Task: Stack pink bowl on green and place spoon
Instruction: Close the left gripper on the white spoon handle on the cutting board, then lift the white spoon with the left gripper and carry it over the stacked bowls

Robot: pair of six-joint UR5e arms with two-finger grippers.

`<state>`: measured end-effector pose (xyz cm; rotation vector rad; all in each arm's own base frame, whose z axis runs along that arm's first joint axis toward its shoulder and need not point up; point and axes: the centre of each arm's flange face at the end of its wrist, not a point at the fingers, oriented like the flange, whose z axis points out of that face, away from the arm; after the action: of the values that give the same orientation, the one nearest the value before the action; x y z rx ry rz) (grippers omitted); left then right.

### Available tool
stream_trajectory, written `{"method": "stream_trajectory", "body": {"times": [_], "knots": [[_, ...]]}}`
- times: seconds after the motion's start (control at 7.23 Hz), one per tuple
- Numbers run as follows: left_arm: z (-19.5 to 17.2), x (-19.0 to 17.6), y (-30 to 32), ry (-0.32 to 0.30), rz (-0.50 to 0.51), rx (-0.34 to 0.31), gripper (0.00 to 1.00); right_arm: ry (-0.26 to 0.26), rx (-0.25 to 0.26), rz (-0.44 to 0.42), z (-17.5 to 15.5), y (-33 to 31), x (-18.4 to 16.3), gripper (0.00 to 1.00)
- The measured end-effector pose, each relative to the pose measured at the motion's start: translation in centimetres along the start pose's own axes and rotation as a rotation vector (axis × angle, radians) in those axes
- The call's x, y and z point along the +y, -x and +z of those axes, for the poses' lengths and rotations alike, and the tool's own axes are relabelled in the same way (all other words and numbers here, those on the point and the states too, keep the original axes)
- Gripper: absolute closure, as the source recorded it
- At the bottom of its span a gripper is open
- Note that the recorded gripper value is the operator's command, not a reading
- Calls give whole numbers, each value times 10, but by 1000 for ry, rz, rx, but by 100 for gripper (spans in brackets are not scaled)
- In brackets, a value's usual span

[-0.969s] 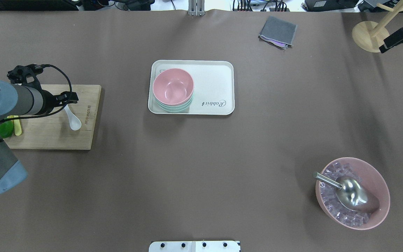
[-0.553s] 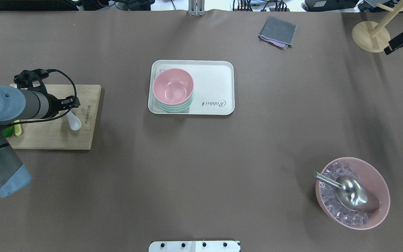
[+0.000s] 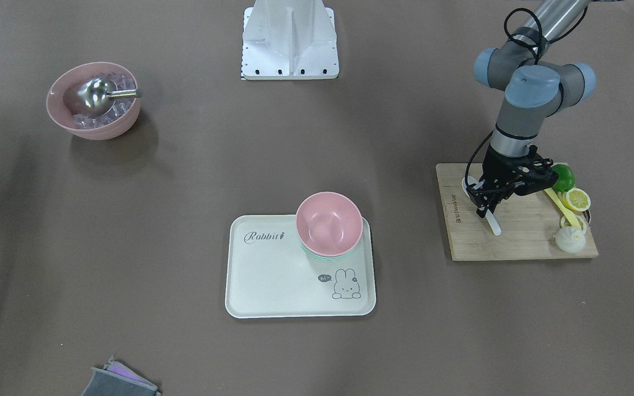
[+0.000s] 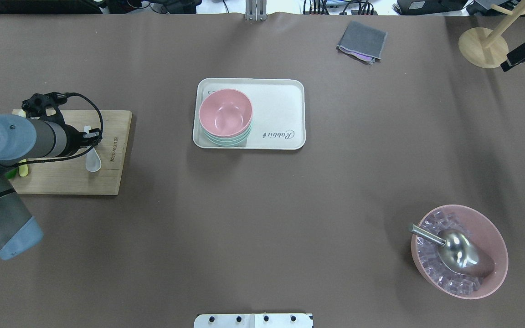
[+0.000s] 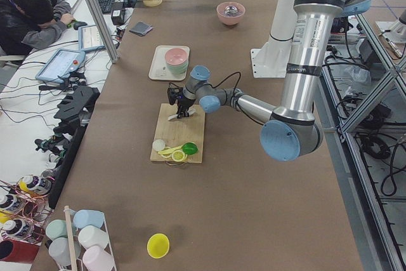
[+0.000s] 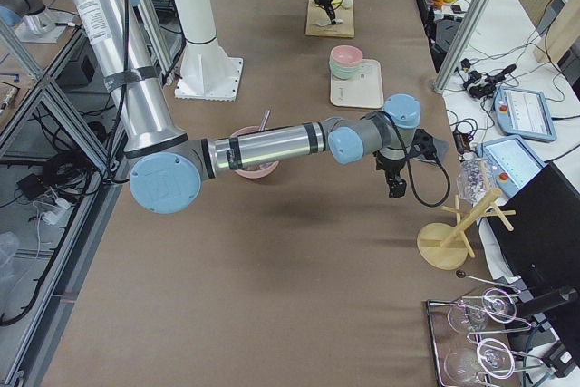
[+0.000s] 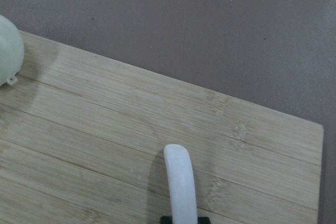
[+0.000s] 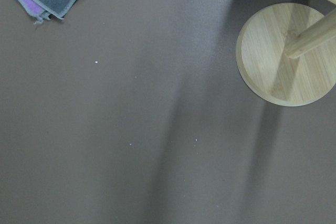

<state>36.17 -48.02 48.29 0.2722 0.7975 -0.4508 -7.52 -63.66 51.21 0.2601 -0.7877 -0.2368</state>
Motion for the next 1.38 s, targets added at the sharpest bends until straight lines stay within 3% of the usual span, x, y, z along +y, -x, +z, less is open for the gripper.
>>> {"method": "stream_trajectory", "body": {"times": [0.14,0.55,0.83,1.11,1.25,1.38], "knots": [[-3,0,-2,-1,1,6,100,1,0,1,0,-1,1,0],[-31,-5,-46,-7,8,88,100,12,5,15,8,-15,19,0],[-51,-14,-108,-11,-14,131,100,-12,20,15,18,-43,58,0],[-82,-28,-187,-15,-88,150,100,-10,120,37,30,-77,98,0],[-95,-37,-222,-21,-120,163,100,16,178,56,39,-96,124,0],[-99,-46,-253,-27,-142,171,100,39,204,69,45,-111,150,0]]}}
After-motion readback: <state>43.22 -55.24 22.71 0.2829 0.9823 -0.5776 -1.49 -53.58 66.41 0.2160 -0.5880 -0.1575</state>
